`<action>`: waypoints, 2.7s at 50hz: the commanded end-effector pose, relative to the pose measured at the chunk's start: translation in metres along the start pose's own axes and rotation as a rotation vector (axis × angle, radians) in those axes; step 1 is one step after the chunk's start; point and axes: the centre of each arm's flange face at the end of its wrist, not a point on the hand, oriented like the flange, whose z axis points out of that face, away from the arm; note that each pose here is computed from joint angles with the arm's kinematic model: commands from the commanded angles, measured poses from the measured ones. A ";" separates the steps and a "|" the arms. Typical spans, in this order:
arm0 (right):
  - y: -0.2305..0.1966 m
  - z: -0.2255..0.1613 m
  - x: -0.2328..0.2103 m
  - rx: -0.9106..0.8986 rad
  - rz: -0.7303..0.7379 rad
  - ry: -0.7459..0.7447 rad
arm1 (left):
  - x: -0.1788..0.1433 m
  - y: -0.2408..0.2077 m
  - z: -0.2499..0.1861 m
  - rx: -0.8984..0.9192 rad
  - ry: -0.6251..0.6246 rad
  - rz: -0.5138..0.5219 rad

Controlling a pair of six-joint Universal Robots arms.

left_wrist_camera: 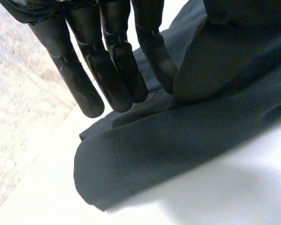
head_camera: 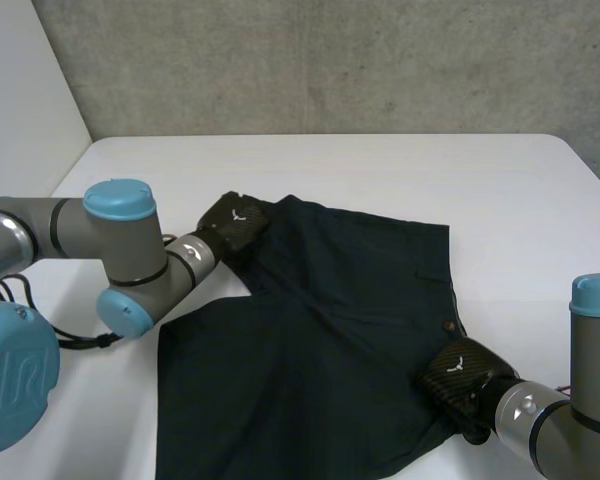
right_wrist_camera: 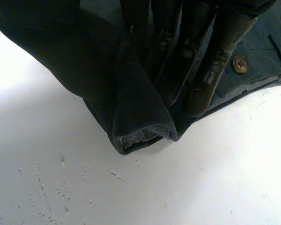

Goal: Fold the shorts.

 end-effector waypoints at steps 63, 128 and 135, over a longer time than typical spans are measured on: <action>0.005 0.000 -0.006 -0.003 0.003 -0.009 | 0.007 -0.008 -0.039 -0.203 -0.133 -0.003; -0.003 0.003 0.018 0.079 0.332 0.009 | 0.087 -0.045 -0.257 -0.393 0.018 -0.408; -0.003 0.005 0.027 0.103 0.489 0.002 | 0.098 -0.039 -0.266 -0.425 0.047 -0.402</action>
